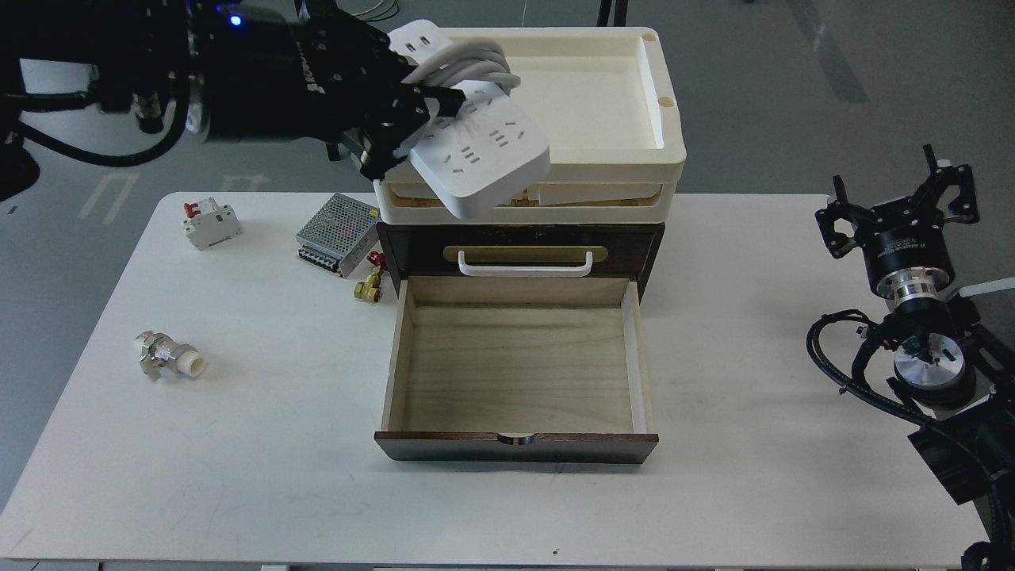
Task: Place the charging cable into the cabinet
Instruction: 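Lift the power strip and carry it over the open drawer, then lower the power strip into the open drawer and open the left gripper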
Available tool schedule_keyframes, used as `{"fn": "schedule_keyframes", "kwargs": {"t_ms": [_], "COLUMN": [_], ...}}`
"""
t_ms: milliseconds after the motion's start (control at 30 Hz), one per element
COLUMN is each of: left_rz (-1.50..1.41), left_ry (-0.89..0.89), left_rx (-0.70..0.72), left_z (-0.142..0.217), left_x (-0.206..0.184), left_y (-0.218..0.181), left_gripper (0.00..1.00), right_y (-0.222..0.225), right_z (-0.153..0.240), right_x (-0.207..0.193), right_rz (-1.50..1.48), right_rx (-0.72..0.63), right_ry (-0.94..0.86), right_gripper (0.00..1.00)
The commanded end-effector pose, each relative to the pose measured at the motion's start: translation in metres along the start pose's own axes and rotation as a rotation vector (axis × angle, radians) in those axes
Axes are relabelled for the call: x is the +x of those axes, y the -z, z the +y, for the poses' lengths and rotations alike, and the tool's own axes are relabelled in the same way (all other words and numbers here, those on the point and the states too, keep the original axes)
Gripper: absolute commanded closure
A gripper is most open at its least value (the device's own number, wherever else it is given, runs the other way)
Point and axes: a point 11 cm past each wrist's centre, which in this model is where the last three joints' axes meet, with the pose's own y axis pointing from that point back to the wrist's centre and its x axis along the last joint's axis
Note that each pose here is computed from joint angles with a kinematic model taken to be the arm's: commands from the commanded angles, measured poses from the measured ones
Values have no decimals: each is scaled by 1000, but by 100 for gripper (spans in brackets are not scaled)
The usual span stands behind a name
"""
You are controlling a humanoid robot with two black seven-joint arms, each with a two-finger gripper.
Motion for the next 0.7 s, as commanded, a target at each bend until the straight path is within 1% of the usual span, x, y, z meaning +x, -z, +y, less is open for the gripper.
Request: {"fn": "schedule_keyframes", "kwargs": {"t_ms": [0,133,233,300,433,533,600,667], "left_rz": [-18,65,149,200,208,224,268,287], "left_ry": [30,100,137,165,216,274,304,314], "left_rx": [-104,-208,-259,-235,-134,-78,-84,-104], "left_z": [-45,-86,-106,-115,-140,-148,-151,-156], "left_x": [-8,-52,-83,-103,-137,-170,-191,-199], "left_y": [-35,-76,-102,-103,-90,-79,-88,-102], "left_gripper": [95,94,94,94,94,94,94,94], "right_y": [0,0,0,0,-1,-1,-1,-1], "right_z": [0,0,1,1,1,1,1,1], "right_x": [0,0,0,0,1,1,1,1], "right_rz": [0,-1,-1,-2,-1,-1,-1,-1], "right_rx": [0,1,0,1,0,0,0,0], "right_ry": [1,1,1,1,0,0,0,0], "right_gripper": [0,0,0,0,0,0,0,0]}}
